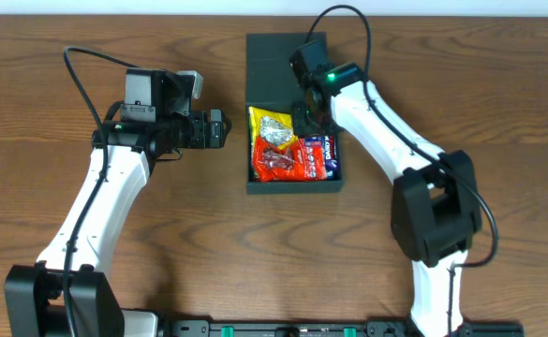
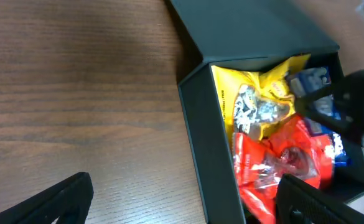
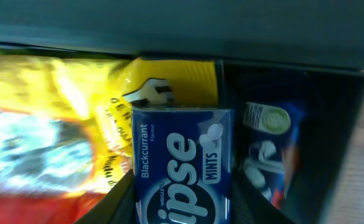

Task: Pack container
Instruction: 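Carry the Eclipse tin left and drop it into the box, then raise both grippers to the box lid's back edge, then swing the lid forward with both grippers to close the box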

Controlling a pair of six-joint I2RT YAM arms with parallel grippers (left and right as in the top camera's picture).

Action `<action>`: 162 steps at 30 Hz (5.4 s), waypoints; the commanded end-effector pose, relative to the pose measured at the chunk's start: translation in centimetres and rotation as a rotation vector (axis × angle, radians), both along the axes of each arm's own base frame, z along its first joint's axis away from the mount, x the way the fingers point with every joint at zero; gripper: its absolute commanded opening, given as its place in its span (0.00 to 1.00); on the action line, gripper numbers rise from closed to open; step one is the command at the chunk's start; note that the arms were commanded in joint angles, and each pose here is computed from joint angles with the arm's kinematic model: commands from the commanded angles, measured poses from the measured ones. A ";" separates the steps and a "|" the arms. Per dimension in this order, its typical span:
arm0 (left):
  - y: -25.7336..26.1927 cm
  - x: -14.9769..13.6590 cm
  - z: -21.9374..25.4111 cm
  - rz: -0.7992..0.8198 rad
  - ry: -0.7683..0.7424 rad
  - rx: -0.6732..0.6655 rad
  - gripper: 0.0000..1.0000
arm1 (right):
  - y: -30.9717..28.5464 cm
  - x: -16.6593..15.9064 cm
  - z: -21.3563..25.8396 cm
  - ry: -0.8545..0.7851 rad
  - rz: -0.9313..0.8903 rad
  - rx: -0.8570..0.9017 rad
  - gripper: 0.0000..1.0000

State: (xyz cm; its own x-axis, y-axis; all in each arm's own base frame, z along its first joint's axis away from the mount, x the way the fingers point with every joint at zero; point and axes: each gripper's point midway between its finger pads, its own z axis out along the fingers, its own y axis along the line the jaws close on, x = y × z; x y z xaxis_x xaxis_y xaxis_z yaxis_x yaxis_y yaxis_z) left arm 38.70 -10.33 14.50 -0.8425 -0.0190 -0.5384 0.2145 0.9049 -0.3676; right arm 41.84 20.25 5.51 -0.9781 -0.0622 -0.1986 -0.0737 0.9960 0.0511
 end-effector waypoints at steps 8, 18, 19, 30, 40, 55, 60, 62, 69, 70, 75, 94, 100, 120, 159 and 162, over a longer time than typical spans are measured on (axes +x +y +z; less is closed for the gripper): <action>0.3 -0.2 0.1 -0.010 -0.013 0.014 0.95 | -0.6 -1.2 -4.2 0.090 -0.020 -0.067 0.02; 0.2 -0.2 0.1 -0.011 -0.013 0.014 0.95 | -0.7 -1.2 -1.6 0.057 -0.017 -0.048 0.22; 0.2 -0.2 0.1 -0.011 -0.014 0.014 0.95 | -0.6 -1.1 -1.1 0.047 -0.017 -0.041 0.27; 0.2 -0.2 0.1 -0.011 -0.013 0.013 0.95 | -0.2 -0.5 6.0 -0.102 -0.016 0.042 0.66; 0.1 0.7 0.8 -0.011 -0.061 0.008 0.95 | -2.9 1.6 11.1 -0.245 -0.081 0.095 0.45; -0.1 5.6 5.7 0.037 -0.341 -0.034 0.06 | -13.1 7.6 13.0 -0.393 -0.316 0.129 0.08; 1.8 7.2 4.3 0.207 -0.298 -0.035 0.06 | -11.9 7.4 12.8 -0.374 -0.256 0.168 0.02; 1.2 7.7 3.4 0.190 -0.274 -0.088 0.06 | -11.8 8.0 12.7 -0.393 -0.232 0.163 0.01; 0.8 11.9 -1.1 0.170 -0.148 -0.191 0.06 | -9.4 9.5 8.2 -0.297 -0.208 0.319 0.02; 1.0 13.0 -1.6 0.173 -0.127 -0.200 0.06 | -9.0 9.6 7.2 -0.273 -0.226 0.343 0.02; 1.0 16.8 -4.3 0.151 0.006 -0.264 0.06 | -7.7 10.7 3.2 -0.176 -0.301 0.493 0.02; -3.8 16.1 -10.5 0.080 0.311 -0.384 0.06 | -6.0 11.3 -4.5 -0.020 -0.391 0.636 0.01; -5.5 15.4 -10.5 0.053 0.330 -0.389 0.06 | -5.9 11.7 -4.3 -0.037 -0.387 0.646 0.02; -7.7 13.5 -11.3 0.031 0.400 -0.357 0.06 | -4.0 12.7 -2.3 -0.085 -0.284 0.761 0.02; -8.9 12.4 5.3 -0.362 -0.036 -0.392 0.06 | -1.8 12.0 12.4 -0.347 0.259 1.153 0.02; -8.2 11.2 5.9 -0.376 -0.040 -0.321 0.06 | -1.6 11.0 13.6 -0.347 0.283 1.135 0.02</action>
